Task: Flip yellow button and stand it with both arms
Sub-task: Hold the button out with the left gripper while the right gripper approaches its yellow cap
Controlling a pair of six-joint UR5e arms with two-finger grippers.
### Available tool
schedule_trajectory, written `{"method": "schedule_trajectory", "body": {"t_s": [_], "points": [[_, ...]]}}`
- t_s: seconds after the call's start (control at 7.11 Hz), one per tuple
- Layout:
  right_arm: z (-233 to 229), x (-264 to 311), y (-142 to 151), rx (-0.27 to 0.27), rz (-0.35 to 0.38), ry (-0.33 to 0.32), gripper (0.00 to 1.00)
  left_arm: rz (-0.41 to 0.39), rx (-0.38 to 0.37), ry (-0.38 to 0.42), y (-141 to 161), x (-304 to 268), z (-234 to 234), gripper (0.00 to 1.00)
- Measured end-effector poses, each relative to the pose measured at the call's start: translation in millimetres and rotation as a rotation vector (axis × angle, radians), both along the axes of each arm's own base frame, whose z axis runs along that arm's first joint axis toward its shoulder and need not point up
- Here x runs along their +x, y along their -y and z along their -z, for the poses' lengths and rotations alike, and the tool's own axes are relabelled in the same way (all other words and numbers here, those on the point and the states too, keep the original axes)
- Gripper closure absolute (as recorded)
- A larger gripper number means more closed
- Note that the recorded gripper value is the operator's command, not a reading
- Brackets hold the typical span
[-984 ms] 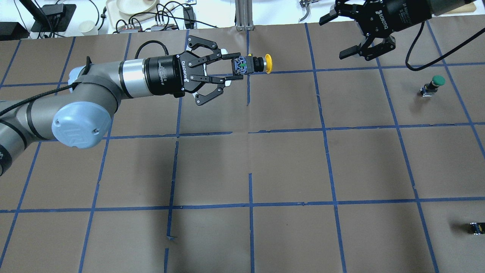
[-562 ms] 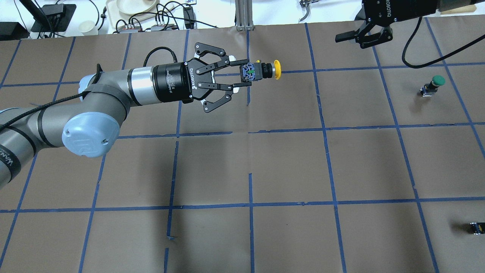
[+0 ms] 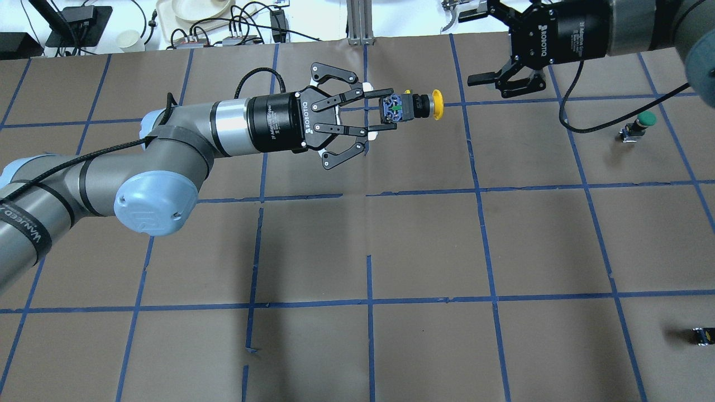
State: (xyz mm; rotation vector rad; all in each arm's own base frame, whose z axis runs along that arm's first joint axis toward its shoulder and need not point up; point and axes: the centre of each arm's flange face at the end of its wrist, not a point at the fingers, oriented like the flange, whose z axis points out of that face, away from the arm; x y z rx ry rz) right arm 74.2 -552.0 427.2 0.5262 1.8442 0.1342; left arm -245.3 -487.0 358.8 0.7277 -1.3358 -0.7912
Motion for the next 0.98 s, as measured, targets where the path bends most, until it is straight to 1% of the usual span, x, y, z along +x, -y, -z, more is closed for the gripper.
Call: {"method": "schedule_trajectory", "body": {"t_s": [0.42, 0.56, 0.84, 0.98], "points": [[-10.0, 16.0, -44.6, 0.048, -0.002, 0.021, 0.02, 0.002, 0.002, -0.001, 0.6, -0.9, 0.6, 0.99], [-7.1, 20.8, -60.5, 0.064, -0.003, 0.025, 0.02, 0.002, 0.002, -0.001, 0.7, -0.9, 0.5, 0.99], [-1.9, 24.8, -74.6, 0.078, -0.004, 0.029, 0.04, 0.001, 0.002, -0.001, 0.8, -0.4, -0.1, 0.99], [-1.4, 26.6, -77.1, 0.081, -0.006, 0.029, 0.07, 0.001, 0.001, -0.001, 0.4, -0.4, -1.8, 0.99]]}}
